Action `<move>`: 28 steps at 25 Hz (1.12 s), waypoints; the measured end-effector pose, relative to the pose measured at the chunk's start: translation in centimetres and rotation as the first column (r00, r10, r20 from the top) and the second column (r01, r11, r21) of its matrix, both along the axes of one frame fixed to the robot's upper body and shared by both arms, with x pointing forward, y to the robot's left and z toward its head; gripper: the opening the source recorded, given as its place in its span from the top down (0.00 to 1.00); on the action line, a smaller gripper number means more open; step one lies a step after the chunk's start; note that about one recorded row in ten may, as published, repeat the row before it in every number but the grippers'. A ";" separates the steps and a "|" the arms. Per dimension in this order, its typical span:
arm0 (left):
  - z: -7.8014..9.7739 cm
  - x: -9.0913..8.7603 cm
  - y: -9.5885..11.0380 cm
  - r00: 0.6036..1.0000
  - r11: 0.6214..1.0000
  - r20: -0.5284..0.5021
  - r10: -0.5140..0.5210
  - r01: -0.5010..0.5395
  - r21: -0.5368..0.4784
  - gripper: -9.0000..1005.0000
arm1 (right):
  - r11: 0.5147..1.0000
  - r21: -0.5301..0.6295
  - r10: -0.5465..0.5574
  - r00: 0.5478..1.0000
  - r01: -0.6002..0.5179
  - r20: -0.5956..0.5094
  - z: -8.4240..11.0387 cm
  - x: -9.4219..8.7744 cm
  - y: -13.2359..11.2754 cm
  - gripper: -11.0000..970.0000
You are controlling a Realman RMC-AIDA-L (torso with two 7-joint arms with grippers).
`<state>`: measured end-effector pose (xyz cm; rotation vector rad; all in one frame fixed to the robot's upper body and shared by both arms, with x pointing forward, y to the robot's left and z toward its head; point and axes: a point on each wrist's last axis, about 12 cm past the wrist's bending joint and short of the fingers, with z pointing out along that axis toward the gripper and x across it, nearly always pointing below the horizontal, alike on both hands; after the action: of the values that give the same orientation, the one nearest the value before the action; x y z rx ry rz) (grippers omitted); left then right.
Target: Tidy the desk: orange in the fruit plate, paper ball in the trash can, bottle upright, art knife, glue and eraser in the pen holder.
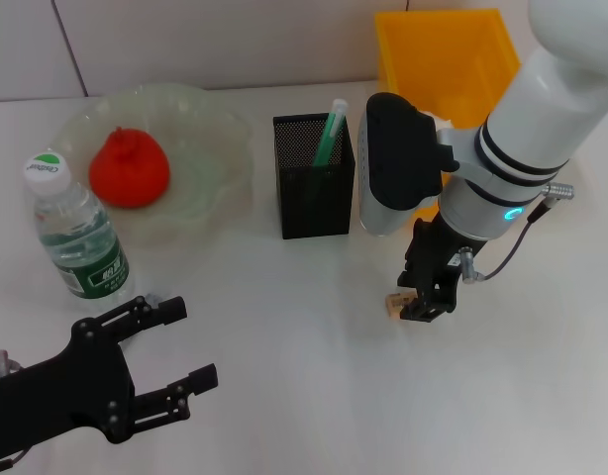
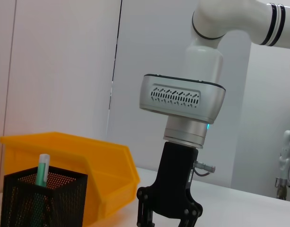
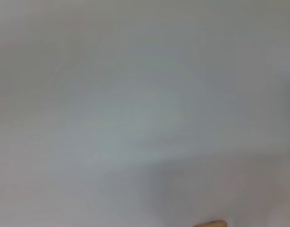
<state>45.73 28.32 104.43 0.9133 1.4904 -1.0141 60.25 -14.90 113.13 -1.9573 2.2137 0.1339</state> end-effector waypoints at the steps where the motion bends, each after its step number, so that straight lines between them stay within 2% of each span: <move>1: 0.0 0.0 0.0 1.000 1.000 0.000 -0.001 0.001 0.000 0.19 | 1.000 0.000 0.000 1.000 0.000 0.001 -0.1 0.0 0.0 0.58; 15: 0.0 -0.1 0.1 1.000 1.000 -0.002 -0.001 0.001 0.000 0.19 | 1.000 -0.015 0.018 1.000 -0.019 -0.006 -0.8 0.1 0.5 0.61; 22: 0.0 -0.1 0.1 1.000 1.000 -0.002 -0.001 0.001 -0.001 0.19 | 1.000 -0.006 0.012 1.000 -0.012 -0.005 -0.7 0.2 0.3 0.73; 25: 0.0 -0.1 0.1 1.000 1.000 -0.002 -0.001 0.001 -0.001 0.19 | 0.999 0.051 0.003 1.000 -0.004 0.011 0.3 0.1 0.6 0.74; 27: 0.0 -0.1 0.1 1.000 1.000 -0.002 -0.002 0.002 -0.001 0.19 | 0.993 0.120 -0.021 0.999 0.017 0.033 1.8 0.2 0.4 0.73; 28: 0.0 -0.1 0.1 1.000 1.000 -0.002 -0.002 0.002 -0.002 0.19 | 0.980 0.195 -0.062 0.996 0.049 0.063 3.3 0.4 0.0 0.73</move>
<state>45.65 28.40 104.45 0.9130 1.4902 -1.0177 60.67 -14.87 116.45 -1.7699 2.1222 0.2586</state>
